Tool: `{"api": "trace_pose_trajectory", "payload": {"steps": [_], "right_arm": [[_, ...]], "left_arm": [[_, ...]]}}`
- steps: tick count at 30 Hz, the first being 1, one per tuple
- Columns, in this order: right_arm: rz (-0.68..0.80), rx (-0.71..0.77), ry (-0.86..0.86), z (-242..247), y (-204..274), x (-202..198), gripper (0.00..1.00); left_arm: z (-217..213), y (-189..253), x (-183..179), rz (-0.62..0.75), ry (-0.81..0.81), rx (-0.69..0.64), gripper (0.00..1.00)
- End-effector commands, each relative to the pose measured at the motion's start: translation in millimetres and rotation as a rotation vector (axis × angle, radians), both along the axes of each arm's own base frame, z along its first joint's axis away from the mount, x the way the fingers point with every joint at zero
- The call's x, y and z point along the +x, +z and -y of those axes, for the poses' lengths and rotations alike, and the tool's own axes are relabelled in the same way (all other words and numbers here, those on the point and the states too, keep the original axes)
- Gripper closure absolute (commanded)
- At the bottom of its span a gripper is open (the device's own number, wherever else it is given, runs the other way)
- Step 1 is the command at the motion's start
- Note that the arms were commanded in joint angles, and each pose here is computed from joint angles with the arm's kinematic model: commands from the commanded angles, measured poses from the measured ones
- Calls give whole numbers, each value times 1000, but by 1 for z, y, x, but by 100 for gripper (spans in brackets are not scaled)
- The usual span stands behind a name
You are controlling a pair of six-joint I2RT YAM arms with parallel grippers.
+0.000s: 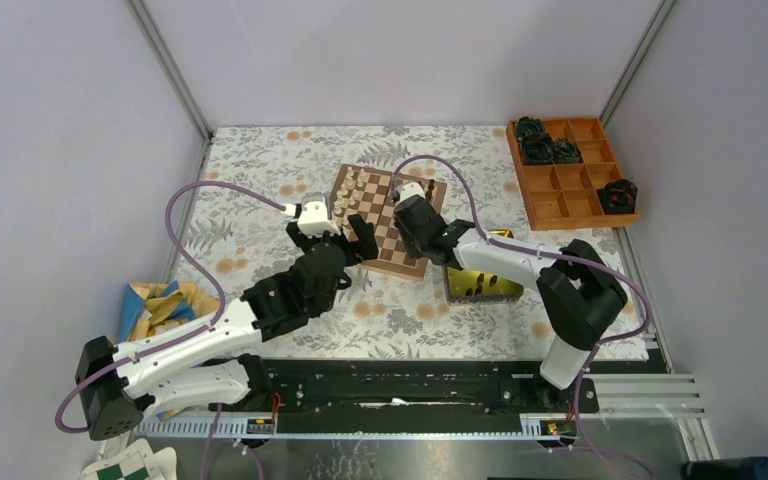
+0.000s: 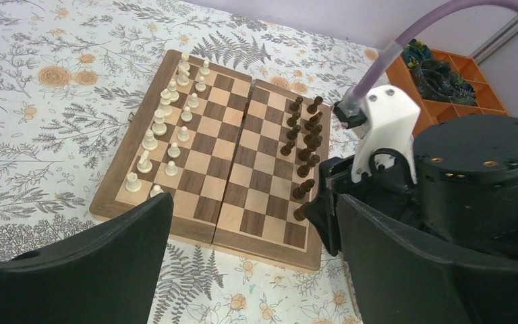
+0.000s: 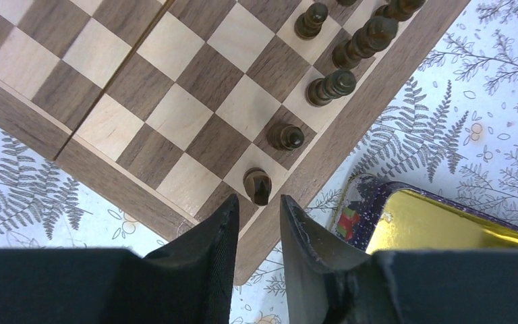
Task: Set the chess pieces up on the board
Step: Place the chess piece on the chessboard, then pick up the chess piece from the storage box.
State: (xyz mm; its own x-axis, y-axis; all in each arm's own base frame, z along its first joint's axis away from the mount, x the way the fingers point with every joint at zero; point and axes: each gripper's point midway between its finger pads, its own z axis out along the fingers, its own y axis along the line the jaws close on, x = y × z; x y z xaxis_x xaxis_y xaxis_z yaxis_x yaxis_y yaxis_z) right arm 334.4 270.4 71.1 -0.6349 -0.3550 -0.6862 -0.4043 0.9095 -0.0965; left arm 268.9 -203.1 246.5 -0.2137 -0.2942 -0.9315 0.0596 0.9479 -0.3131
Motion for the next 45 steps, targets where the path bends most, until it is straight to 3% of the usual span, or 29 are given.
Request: {"api": "trace_pose_trajectory", "payload": {"steps": [1, 12, 17, 25, 33, 45], "right_arm": [[68, 64, -10, 4, 40, 1, 64], [143, 158, -43, 27, 70, -21, 58], [245, 132, -192, 67, 84, -23, 52], [376, 76, -449, 135, 91, -30, 33], [271, 83, -584, 172, 52, -21, 34], [152, 76, -614, 182, 6, -7, 42]], "left_arm": [[-1, 13, 0, 20, 6, -37, 1], [-1, 10, -4, 11, -10, -43, 1], [10, 6, -2, 3, -42, -52, 1], [47, -3, 9, -10, -121, -54, 1], [69, -9, 15, -18, -166, -45, 1], [71, -14, 16, -27, -171, -42, 1]]}}
